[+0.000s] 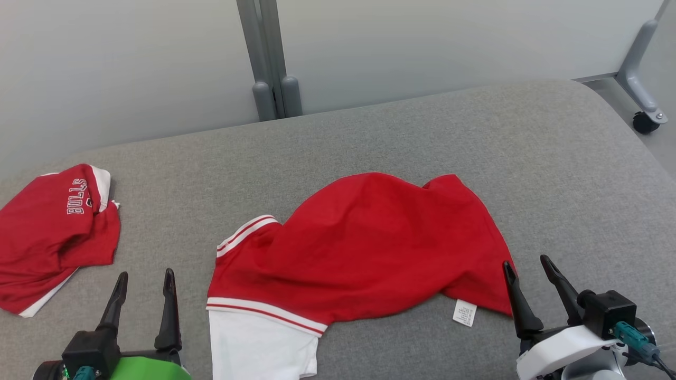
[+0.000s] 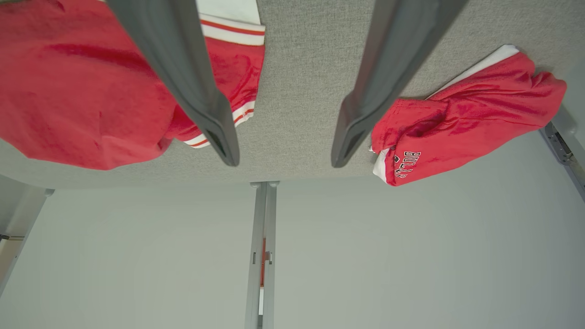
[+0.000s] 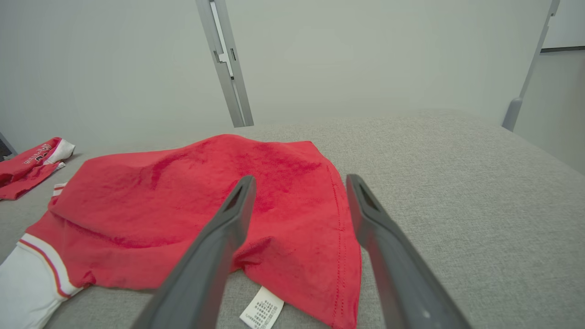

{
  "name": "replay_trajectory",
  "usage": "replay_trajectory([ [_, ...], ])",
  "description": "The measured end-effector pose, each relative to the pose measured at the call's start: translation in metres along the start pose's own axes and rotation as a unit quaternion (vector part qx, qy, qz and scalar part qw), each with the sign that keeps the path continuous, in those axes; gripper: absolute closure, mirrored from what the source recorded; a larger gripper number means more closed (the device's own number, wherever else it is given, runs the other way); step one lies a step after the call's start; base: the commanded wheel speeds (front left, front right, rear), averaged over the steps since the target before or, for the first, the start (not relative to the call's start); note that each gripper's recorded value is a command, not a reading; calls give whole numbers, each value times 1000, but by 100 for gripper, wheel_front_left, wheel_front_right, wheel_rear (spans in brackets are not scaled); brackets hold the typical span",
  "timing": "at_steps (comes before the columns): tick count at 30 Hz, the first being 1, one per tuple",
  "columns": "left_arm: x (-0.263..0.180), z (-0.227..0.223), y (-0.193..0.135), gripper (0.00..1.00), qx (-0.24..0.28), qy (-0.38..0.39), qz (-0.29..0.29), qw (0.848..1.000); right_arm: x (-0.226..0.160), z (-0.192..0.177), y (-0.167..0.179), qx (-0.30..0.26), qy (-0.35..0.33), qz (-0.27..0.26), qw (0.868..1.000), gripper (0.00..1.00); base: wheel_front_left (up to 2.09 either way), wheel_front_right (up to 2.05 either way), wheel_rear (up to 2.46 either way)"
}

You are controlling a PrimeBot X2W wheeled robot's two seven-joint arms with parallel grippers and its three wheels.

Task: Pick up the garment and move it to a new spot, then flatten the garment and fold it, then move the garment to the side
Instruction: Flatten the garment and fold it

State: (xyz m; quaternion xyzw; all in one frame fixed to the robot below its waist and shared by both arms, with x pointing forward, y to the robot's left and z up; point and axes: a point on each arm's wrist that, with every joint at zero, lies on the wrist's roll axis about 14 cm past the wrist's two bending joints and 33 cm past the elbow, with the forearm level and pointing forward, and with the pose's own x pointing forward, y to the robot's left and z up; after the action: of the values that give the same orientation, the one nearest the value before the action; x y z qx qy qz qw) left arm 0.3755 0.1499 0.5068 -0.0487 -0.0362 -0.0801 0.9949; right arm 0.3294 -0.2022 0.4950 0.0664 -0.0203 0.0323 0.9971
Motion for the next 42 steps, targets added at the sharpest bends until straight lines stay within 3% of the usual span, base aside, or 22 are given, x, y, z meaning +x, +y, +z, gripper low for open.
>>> replay_trajectory([
  [42,-27,-14,17,0,-10,19,28,999,6,12,23,-10,-21,37,999,0,0,0,0],
])
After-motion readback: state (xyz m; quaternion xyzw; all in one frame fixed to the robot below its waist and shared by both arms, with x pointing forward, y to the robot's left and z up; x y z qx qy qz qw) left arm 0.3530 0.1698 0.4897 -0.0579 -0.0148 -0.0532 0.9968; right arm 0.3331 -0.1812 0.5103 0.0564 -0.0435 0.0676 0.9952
